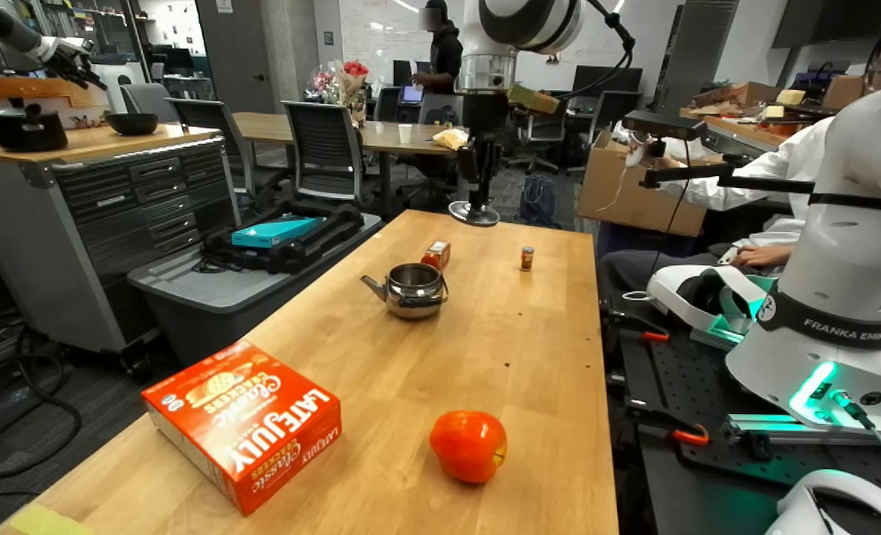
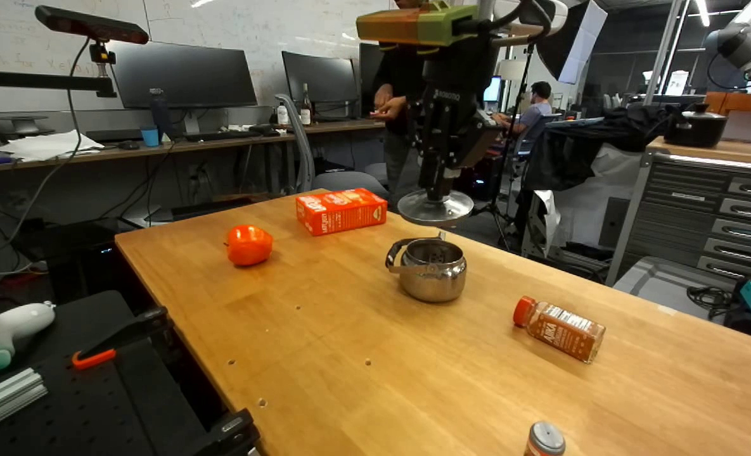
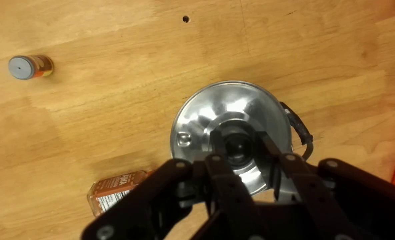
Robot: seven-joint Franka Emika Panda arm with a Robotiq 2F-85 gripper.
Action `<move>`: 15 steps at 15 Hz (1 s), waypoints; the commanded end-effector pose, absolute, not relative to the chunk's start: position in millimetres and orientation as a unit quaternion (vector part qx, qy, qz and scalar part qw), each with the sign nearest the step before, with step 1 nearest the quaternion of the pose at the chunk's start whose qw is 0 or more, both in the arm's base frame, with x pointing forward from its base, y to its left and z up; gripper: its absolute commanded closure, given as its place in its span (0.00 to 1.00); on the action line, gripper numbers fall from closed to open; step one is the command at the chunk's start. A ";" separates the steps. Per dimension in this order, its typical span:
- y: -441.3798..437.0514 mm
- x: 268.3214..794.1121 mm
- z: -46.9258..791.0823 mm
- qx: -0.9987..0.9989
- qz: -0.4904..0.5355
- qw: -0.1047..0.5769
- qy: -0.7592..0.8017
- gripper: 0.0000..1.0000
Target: Get the lid from the table from the table and place it on the kettle
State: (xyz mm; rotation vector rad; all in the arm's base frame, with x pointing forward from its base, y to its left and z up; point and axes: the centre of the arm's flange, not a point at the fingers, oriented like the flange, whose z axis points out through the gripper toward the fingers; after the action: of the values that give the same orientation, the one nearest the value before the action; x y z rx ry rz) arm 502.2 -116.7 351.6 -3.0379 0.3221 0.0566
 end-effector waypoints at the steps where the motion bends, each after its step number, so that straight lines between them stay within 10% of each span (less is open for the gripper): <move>1: -106.2 528.6 360.3 -0.992 0.013 0.049 0.120 0.93; 15: -75.2 597.8 339.2 -0.991 0.021 0.048 0.124 0.93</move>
State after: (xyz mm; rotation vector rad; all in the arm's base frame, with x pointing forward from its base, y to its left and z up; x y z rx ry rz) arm 574.6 -79.9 338.8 -3.0476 0.3567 0.0457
